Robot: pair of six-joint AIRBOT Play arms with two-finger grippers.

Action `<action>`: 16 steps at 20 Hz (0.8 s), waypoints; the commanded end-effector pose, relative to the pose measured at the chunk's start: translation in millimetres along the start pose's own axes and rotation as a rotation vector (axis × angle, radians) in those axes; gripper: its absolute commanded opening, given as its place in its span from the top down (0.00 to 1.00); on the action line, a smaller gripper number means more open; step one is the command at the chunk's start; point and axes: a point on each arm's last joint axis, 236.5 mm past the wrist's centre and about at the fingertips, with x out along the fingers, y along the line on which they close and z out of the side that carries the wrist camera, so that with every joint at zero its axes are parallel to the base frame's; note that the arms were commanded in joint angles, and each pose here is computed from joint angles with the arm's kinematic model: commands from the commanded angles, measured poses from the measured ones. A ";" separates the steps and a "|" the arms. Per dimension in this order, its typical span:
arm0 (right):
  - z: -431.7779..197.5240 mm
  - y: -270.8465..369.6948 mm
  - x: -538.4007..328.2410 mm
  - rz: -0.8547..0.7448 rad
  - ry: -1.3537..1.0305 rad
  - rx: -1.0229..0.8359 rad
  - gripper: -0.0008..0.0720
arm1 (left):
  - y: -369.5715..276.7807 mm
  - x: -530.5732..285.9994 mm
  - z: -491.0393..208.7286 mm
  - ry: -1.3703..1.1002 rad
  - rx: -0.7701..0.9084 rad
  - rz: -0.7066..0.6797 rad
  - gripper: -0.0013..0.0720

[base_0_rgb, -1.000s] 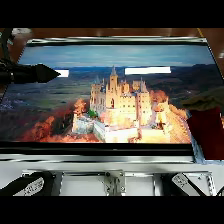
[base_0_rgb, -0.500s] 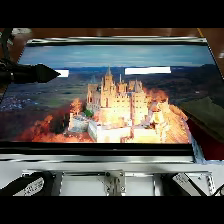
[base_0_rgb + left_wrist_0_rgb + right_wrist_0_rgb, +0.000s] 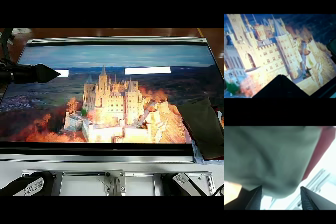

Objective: Fold the shirts.

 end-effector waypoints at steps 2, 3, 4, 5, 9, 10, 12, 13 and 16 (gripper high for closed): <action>31.4 0.3 -43.8 -0.027 -0.131 -0.078 0.16 | -0.1 0.1 -0.1 0.000 -0.001 0.000 0.93; 42.7 0.2 -68.8 -0.044 -0.188 -0.105 0.16 | 0.0 0.1 0.0 0.000 -0.001 0.000 0.93; 58.0 -2.4 -100.1 -0.076 -0.274 -0.115 0.17 | 0.3 0.2 0.1 0.000 -0.001 0.000 0.93; 75.9 -1.0 -135.1 -0.097 -0.386 -0.132 0.17 | 0.7 0.3 0.4 -0.002 -0.001 0.002 0.93; 122.9 87.1 -254.8 0.089 -0.825 -0.282 0.17 | 24.7 11.5 -3.8 0.019 0.003 0.110 0.93; 118.4 126.2 -263.8 0.187 -0.854 -0.341 0.24 | 39.0 17.7 -11.4 0.058 0.018 0.194 0.93; 87.4 197.1 -245.5 0.300 -0.763 -0.497 0.37 | 63.6 27.6 -29.3 0.187 0.072 0.379 0.93; 65.8 225.3 -224.7 0.304 -0.674 -0.597 0.36 | 69.4 31.8 -38.3 0.274 0.118 0.456 0.93; -6.9 281.6 -143.8 0.228 -0.327 -0.833 0.05 | 67.1 50.4 -75.9 0.556 0.161 0.513 0.90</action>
